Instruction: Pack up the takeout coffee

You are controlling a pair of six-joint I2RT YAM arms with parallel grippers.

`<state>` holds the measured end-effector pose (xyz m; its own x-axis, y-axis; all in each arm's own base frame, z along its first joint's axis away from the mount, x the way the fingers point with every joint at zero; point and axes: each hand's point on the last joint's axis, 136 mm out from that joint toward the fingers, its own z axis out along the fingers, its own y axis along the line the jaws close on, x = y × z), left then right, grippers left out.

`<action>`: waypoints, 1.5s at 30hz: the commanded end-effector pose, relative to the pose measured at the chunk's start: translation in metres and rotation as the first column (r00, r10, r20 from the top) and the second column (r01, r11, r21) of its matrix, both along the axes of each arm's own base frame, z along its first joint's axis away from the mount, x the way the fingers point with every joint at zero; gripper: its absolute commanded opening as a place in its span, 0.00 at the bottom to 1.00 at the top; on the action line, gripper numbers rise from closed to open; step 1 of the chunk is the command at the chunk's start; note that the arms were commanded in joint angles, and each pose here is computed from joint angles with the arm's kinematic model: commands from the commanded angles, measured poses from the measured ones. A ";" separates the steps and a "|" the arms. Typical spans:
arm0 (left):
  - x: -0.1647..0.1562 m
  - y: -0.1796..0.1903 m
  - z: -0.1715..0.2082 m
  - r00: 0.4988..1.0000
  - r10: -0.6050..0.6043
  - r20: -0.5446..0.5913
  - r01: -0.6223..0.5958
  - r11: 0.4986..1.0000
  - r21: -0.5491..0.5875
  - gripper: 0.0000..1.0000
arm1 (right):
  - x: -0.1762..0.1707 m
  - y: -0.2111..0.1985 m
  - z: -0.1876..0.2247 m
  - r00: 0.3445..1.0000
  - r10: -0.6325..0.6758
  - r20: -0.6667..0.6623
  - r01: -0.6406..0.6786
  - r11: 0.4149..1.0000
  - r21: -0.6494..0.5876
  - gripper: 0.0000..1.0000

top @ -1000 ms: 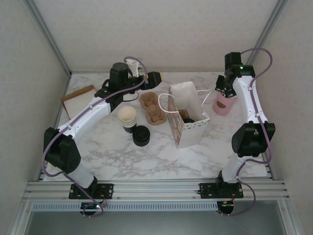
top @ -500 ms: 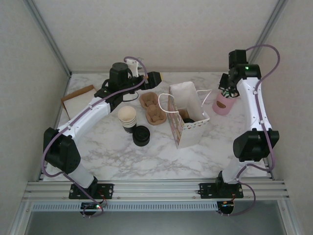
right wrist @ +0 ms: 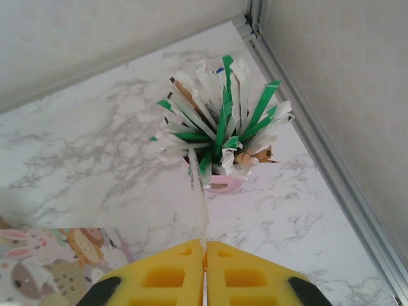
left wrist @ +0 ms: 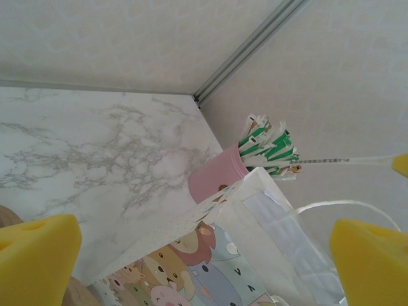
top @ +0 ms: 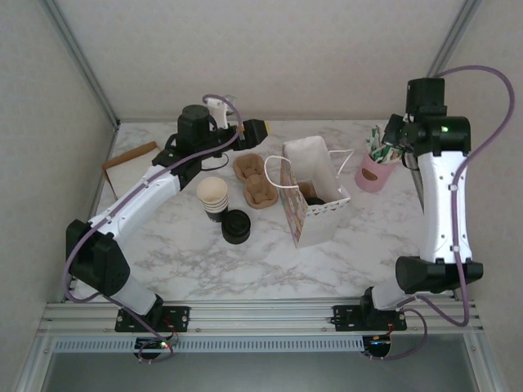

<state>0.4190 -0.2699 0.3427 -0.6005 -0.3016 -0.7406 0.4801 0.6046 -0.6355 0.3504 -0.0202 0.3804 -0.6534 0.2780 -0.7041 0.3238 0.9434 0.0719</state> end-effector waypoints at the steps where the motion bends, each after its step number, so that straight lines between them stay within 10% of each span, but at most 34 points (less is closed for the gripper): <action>1: -0.008 0.006 0.018 0.999 0.005 0.032 -0.004 0.999 -0.035 1.00 | -0.026 0.003 0.031 0.997 0.024 0.070 -0.023 1.000 -0.003 0.09; 26: -0.024 0.025 0.009 0.997 0.073 0.017 -0.072 0.997 -0.035 1.00 | -0.098 0.068 0.132 0.861 0.286 0.421 -0.382 0.909 0.165 0.09; 45: -0.024 0.033 0.003 0.994 0.111 0.016 -0.111 0.994 -0.009 1.00 | -0.065 0.105 0.156 0.780 0.351 0.518 -0.538 0.798 0.270 0.07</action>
